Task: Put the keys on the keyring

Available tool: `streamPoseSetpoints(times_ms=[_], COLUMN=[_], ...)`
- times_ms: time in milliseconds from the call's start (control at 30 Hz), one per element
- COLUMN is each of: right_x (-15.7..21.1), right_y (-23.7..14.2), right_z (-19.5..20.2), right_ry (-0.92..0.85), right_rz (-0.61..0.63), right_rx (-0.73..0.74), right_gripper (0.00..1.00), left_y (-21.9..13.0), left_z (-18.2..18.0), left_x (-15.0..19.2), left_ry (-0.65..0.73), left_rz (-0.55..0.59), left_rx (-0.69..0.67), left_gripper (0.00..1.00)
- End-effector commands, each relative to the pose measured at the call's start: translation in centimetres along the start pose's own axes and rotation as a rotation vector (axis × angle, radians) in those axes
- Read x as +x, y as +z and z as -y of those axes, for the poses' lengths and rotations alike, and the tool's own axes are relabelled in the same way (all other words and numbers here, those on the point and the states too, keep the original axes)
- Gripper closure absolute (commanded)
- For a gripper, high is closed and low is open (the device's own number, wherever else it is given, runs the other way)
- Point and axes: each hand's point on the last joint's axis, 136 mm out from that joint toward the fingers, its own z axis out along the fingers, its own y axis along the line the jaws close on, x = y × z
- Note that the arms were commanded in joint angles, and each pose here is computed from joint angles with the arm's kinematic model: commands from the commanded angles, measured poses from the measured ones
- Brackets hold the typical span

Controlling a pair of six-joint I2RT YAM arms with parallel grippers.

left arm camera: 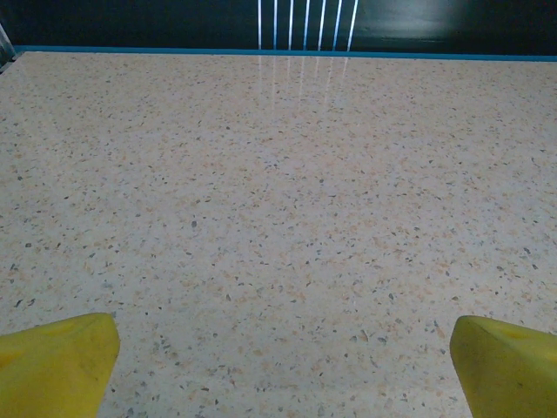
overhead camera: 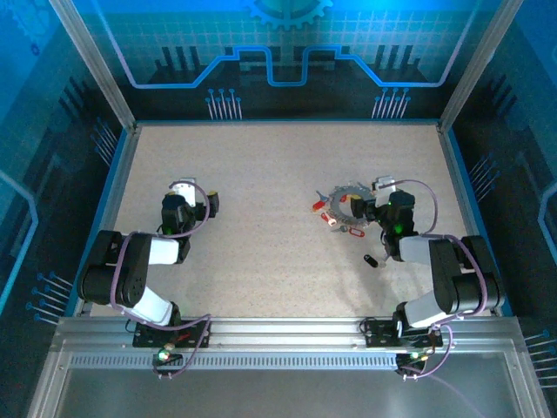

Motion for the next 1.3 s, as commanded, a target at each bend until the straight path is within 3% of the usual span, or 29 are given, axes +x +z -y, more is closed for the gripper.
streamPoseSetpoints(times_ms=[0,167,333,467,567,600,733,867,1000,1267], right_x=[-2.7,-7.0,-10.9,-11.1,-6.1,-5.2,-2.8,-1.6,-0.6,2.2], right_y=[-1.7,-5.8,-8.9,-11.5,-14.7,-14.9,-12.6,-9.8,-7.3,-4.5], right_z=[1.3,1.2,1.4,6.5,10.5,10.8,9.2,6.1,2.9,-3.8], right_ry=[0.014,0.026,0.058,0.386,0.806,0.839,0.883,0.88,0.813,0.647], right_rz=[0.055,0.135,0.131,0.106,0.029,0.007,-0.072,-0.238,-0.364,-0.546], right_rx=[0.052,0.053,0.068,0.356,0.681,0.689,0.593,0.437,0.327,0.088], right_gripper=[0.0,0.0,0.0,0.0,0.0,0.0,0.0,0.01,0.04,0.36], left_y=[-0.2,-3.7,-7.3,-10.2,-11.1,-10.9,-8.5,-6.6,-5.3,-4.6], left_z=[0.1,1.6,4.7,5.6,5.1,5.0,4.9,7.7,7.6,7.3], left_x=[-0.6,-3.5,-10.6,-17.7,-20.5,-20.7,-19.3,-16.2,-14.2,-12.8], left_ry=[-0.023,0.059,-0.004,-0.07,-0.131,-0.131,-0.068,0.021,-0.002,-0.113], left_rz=[0.029,0.09,0.125,0.147,0.117,0.109,0.051,-0.037,-0.063,-0.118], left_rx=[0.019,-0.007,0.101,0.138,0.102,0.091,0.06,0.205,0.195,0.166], left_gripper=[0.01,0.01,0.01,0.01,0.01,0.01,0.01,0.01,0.01,0.01])
